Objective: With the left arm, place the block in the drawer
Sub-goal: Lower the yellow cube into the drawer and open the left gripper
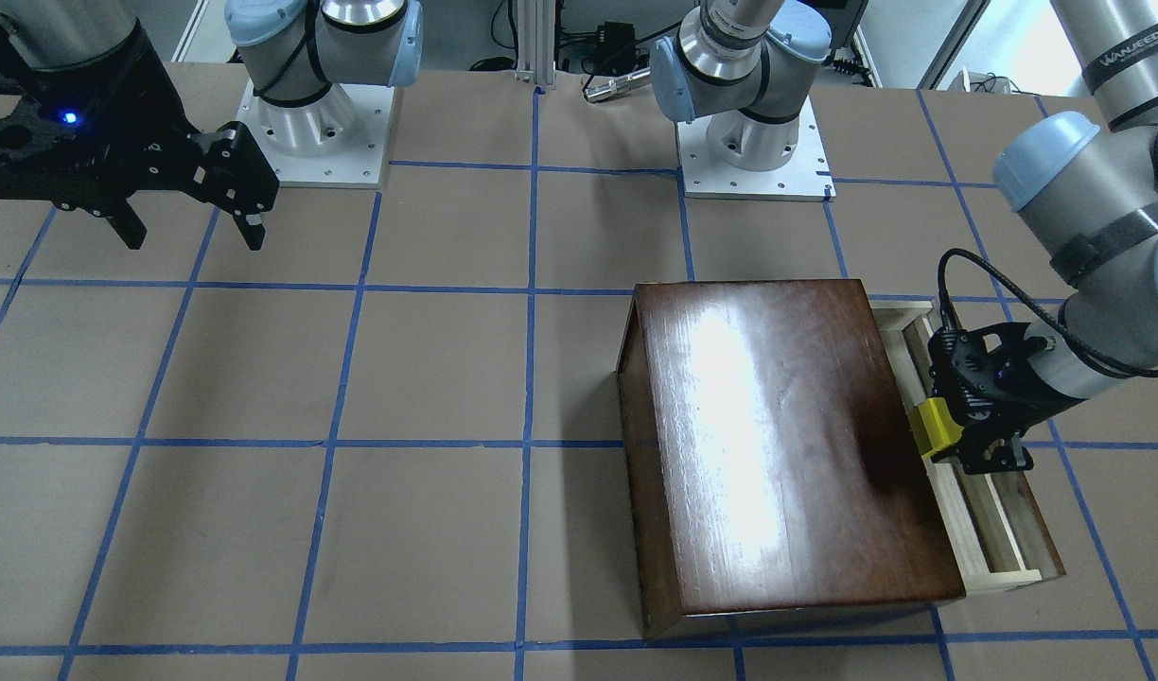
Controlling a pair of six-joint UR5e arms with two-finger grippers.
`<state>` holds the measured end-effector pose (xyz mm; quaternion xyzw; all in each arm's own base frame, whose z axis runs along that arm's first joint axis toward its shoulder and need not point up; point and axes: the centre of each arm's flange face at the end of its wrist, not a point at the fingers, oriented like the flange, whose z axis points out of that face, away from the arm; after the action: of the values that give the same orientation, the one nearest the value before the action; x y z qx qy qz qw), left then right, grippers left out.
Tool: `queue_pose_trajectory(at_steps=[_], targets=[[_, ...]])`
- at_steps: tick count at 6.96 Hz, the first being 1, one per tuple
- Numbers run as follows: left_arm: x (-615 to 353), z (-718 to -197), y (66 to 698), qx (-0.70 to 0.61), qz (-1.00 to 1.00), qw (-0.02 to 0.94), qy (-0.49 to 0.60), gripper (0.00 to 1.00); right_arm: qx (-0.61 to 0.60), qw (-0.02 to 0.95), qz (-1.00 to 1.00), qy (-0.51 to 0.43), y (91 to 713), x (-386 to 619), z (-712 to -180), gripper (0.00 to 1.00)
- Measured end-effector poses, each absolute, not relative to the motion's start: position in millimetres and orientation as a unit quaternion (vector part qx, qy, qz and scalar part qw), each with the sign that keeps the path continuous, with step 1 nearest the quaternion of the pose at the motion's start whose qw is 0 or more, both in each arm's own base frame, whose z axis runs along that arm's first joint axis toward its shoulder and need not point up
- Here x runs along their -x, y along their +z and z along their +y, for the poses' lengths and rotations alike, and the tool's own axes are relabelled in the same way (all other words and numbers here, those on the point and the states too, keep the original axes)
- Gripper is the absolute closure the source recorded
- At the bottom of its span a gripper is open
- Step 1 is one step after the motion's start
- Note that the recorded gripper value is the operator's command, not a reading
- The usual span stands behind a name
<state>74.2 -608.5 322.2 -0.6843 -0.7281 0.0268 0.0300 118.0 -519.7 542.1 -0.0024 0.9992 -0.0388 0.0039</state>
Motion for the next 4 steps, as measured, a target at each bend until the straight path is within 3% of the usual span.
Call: queue_pose_trajectory(at_steps=[1, 4], targets=[[-73.8, -608.0, 319.2, 0.684, -0.728, 0.026, 0.029, 0.0, 0.002, 0.004, 0.999, -0.039, 542.1, -117.8, -519.7, 0.0], [-72.4, -606.3, 326.7, 0.684, -0.728, 0.015, 0.032, 0.0, 0.002, 0.003, 0.999, -0.038, 541.5, -117.7, -520.2, 0.0]])
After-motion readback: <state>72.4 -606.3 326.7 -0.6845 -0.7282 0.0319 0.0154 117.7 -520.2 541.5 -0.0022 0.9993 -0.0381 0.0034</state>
